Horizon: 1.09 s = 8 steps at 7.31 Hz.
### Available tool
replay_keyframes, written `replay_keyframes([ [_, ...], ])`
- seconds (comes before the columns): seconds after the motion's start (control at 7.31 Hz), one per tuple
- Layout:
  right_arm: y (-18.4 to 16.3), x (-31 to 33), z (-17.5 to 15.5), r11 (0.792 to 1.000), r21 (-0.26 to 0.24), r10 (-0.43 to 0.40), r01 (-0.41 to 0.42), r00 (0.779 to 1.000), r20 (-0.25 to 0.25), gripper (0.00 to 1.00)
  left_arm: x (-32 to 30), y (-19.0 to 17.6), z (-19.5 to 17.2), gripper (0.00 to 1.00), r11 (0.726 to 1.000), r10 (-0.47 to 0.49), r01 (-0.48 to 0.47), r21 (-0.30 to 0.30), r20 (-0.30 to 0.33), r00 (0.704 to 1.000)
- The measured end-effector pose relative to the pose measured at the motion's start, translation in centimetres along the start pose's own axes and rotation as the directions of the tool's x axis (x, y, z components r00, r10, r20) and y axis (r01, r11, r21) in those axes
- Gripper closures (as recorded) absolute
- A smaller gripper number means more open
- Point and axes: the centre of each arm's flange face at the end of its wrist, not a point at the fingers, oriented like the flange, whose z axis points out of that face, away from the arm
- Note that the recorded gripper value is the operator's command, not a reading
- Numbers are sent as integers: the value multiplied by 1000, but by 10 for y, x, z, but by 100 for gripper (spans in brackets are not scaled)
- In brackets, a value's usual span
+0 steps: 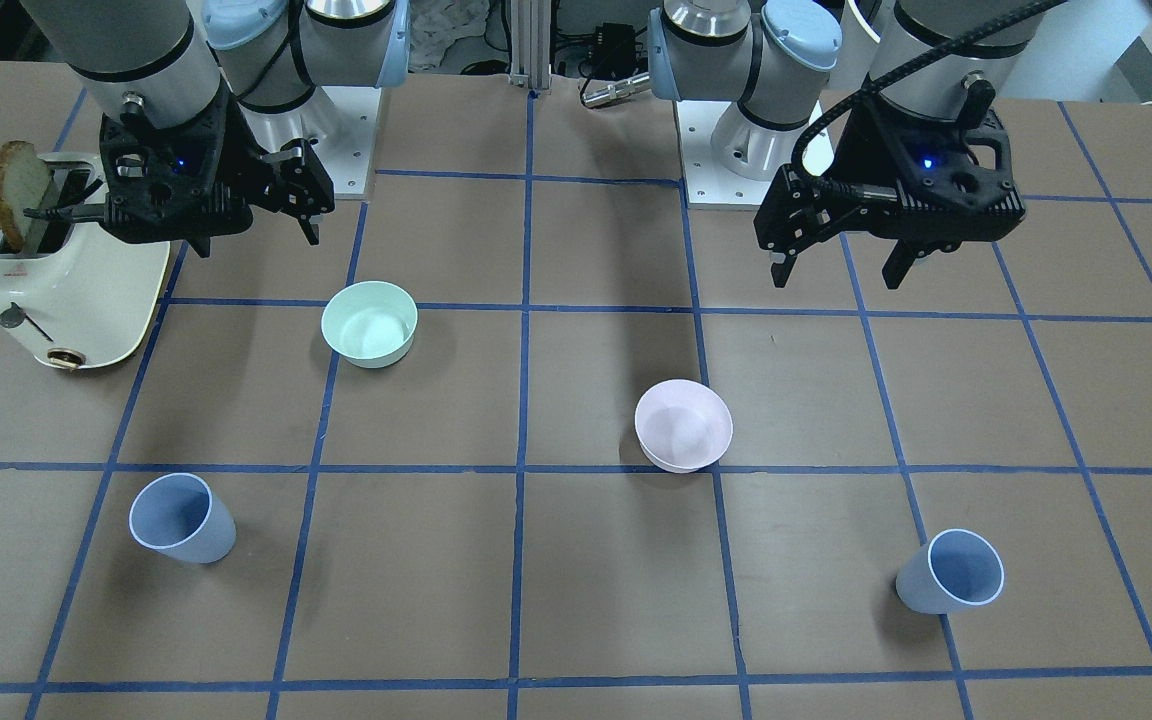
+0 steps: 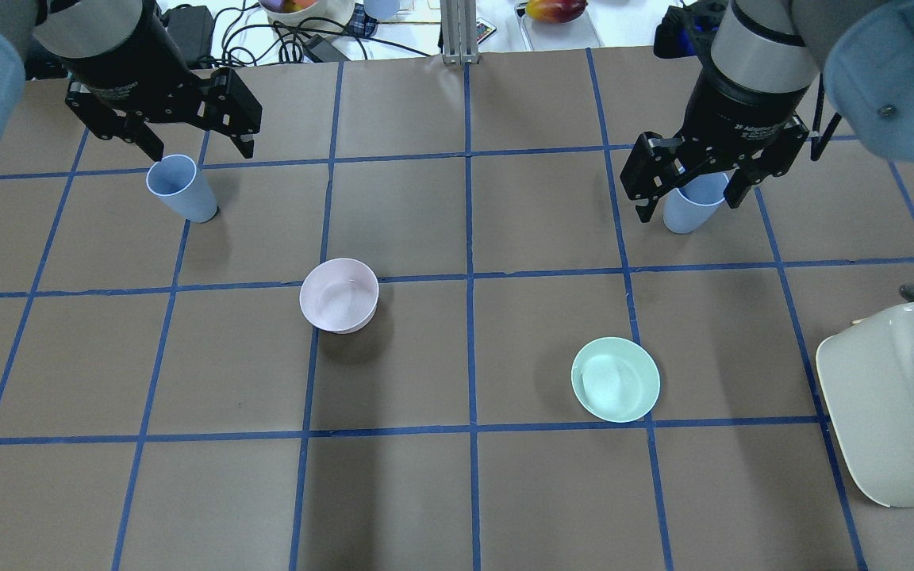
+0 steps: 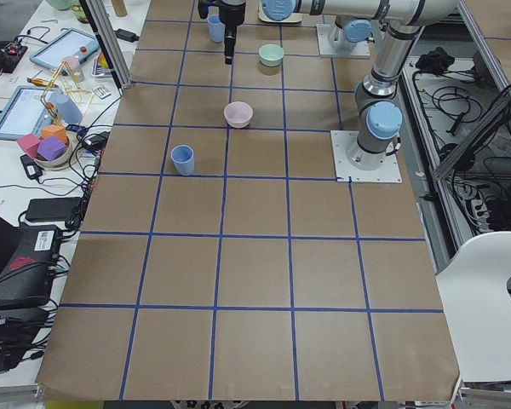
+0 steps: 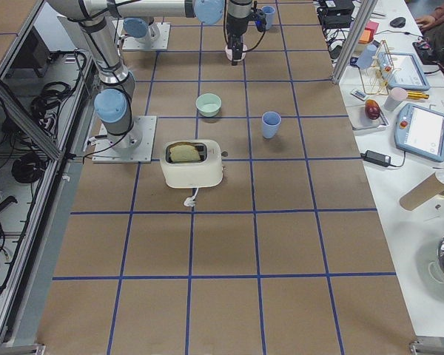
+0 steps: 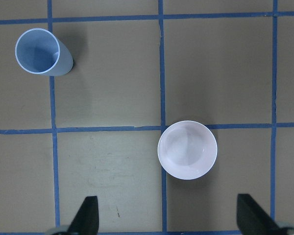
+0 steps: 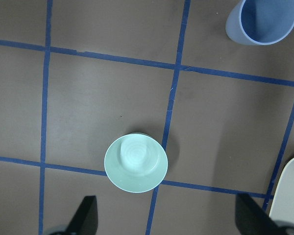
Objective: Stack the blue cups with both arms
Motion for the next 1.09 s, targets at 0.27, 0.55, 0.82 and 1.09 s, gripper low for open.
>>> replay_keyframes([
  [0.27,1,0,2,1000,-6,0,0,1000,-2,0,0,1,-1,0,1000,0,0,2,0,1000],
  [0.55,1,0,3,1000,-8,-1,1,1000,-2,0,0,2,-3,0,1000,0,0,6,0,1000],
  [0.82,0,0,3,1000,-8,-4,4,1000,-1,0,0,3,-4,0,1000,0,0,5,0,1000],
  [1.09,0,0,3,1000,-5,-5,5,1000,-1,0,-1,5,-3,0,1000,1,-1,3,1,1000],
])
